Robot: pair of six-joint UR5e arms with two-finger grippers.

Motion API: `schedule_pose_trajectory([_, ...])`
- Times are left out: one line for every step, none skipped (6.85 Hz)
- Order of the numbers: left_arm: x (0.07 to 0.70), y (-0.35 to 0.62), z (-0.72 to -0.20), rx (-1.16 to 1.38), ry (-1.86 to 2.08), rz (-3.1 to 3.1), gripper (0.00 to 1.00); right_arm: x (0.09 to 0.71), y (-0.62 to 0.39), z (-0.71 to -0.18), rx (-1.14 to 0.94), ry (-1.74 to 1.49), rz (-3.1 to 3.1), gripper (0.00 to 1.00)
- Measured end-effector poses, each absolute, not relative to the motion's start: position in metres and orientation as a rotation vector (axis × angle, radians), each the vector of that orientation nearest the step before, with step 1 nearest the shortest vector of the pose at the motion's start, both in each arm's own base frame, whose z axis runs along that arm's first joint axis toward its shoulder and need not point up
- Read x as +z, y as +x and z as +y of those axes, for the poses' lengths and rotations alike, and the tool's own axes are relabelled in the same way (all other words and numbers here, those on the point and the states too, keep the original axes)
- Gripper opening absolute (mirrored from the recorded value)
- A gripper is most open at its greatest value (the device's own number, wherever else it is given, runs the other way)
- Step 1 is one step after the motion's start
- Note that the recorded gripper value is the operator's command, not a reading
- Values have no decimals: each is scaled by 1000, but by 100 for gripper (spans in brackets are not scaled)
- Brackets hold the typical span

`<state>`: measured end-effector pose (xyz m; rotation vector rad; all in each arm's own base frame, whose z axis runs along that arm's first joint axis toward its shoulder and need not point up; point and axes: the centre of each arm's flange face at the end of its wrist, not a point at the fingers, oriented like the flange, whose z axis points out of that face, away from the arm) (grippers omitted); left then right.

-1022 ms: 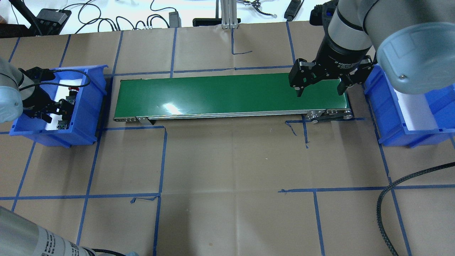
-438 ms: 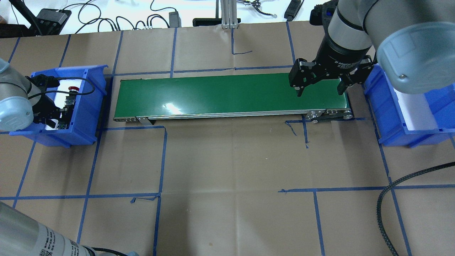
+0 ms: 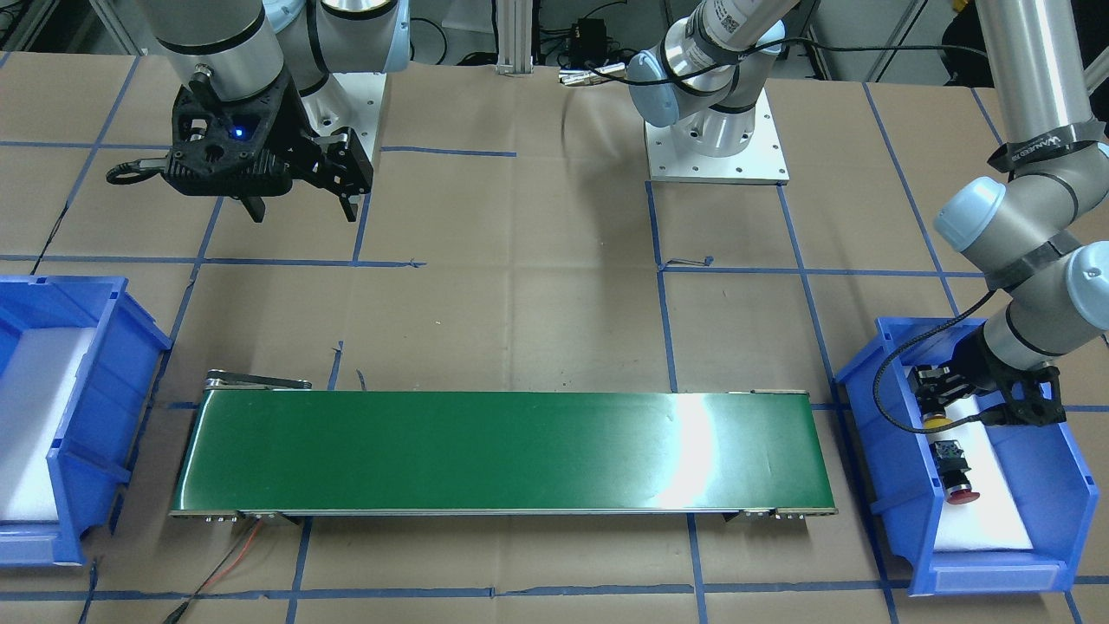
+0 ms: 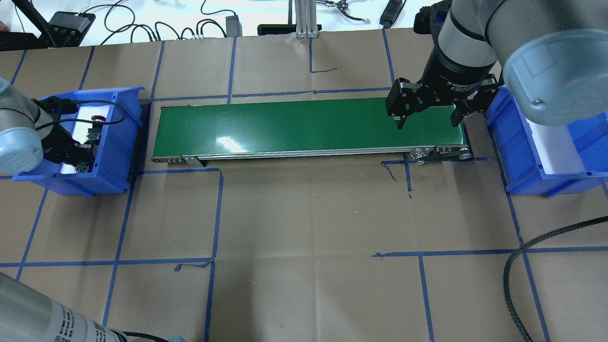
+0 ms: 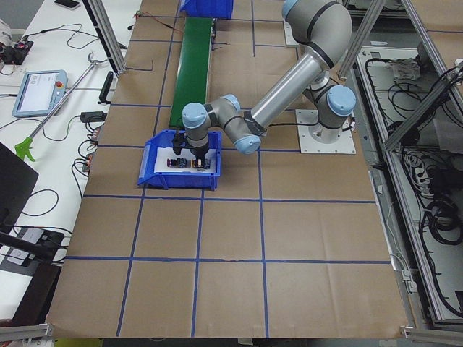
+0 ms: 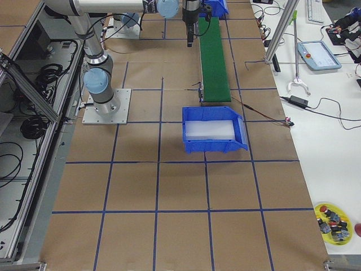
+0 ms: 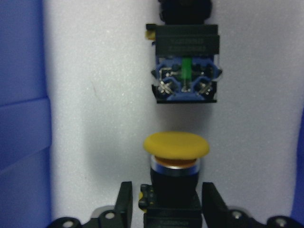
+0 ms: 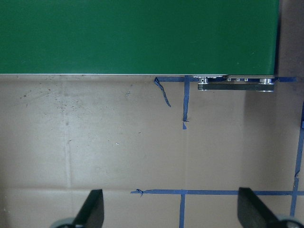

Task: Transport two buttons from left to right
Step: 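Lift the yellow button and carry it onto the green conveyor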

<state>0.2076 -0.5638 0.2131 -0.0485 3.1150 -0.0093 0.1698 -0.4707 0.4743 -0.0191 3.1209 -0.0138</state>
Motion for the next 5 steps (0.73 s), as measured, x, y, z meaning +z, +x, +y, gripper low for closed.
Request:
schedule_pose_trajectory([226,206,-567,-50,-43,3118,6,474,170,-471,-14,-19,3121,100])
schedule_pose_trajectory([247,205,-566,-91,-36,3114,6,474,170,-471,-14,-19,3121,100])
schedule_pose_trajectory([279,204,-564,-111,-34,3111,6,474,170,-471,-14,-19,3121,100])
schedule_pose_trajectory([314,205,-564,-104,-35,3117,6,474,170,-471,-14,-19,3121,100])
schedule_pose_trajectory([345,206,-569,-76,-40,3132,7,475,170,-471,-14,-19,3121,100])
